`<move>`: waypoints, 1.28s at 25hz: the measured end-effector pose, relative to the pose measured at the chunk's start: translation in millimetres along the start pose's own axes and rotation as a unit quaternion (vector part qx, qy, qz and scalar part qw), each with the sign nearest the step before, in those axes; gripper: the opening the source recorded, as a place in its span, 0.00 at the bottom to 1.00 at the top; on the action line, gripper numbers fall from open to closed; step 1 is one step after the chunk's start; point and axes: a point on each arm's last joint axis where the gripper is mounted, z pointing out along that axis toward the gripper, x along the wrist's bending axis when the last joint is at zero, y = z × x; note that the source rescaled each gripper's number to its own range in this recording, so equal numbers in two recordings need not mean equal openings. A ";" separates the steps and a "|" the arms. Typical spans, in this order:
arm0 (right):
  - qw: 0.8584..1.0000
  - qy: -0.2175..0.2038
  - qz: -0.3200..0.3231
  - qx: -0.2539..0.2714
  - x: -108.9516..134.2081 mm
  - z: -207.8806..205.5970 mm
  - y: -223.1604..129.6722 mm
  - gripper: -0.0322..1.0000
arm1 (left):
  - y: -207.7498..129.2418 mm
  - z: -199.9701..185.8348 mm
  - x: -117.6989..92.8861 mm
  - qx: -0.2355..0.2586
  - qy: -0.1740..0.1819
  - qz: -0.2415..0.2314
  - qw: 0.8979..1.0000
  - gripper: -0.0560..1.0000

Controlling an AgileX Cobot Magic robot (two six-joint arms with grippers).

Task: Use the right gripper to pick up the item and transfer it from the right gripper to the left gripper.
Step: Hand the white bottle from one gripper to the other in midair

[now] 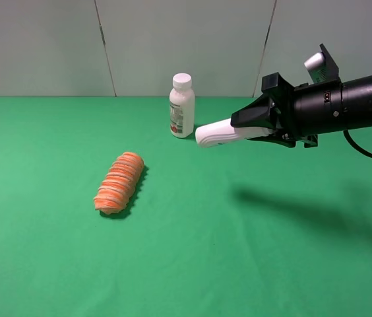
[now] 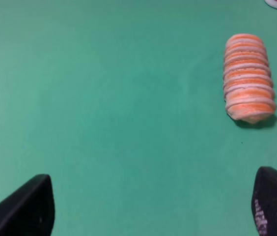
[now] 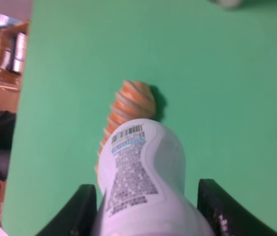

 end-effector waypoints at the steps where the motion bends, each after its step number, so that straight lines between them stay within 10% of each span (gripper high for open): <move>1: 1.000 0.003 0.001 -0.004 0.5 0.0 0.7 0.05 | 0.0 0.0 0.0 0.000 0.000 0.000 1.000 0.73; 32: 0.997 0.072 0.035 -0.010 12.8 -1.1 2.2 0.04 | 0.0 0.0 0.1 0.000 0.000 0.000 1.000 0.73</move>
